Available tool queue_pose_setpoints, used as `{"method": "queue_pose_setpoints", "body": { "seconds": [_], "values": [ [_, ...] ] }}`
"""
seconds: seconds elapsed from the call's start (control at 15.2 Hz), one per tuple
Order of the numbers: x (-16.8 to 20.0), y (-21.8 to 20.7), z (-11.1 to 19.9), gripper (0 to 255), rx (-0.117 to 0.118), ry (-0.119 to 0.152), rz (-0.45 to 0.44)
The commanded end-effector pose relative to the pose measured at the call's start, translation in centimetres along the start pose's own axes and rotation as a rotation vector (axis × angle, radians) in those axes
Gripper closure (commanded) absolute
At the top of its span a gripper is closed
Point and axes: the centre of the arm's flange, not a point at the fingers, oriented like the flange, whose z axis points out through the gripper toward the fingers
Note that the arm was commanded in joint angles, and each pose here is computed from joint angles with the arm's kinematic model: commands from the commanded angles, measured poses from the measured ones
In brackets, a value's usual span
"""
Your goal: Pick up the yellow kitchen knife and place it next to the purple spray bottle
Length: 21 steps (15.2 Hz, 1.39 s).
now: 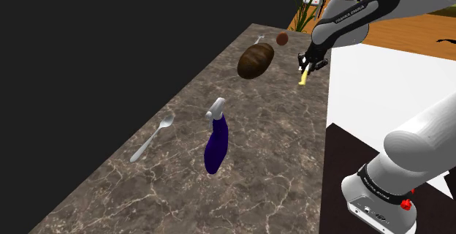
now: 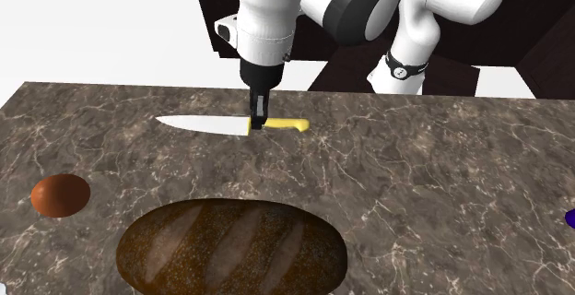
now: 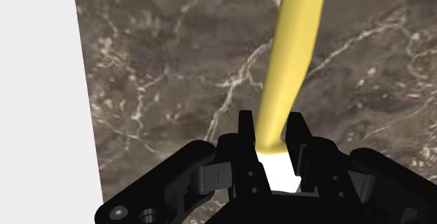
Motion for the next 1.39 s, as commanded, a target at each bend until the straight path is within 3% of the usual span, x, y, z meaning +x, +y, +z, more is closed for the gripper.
{"method": "queue_pose_setpoints", "body": {
  "seconds": [0.0, 1.32],
  "values": [
    [0.2, -0.1, -0.9, 255, 0.0, 0.0, 0.0],
    [2.0, -0.8, -11.3, 255, 0.0, 0.0, 0.0]
  ]
}}
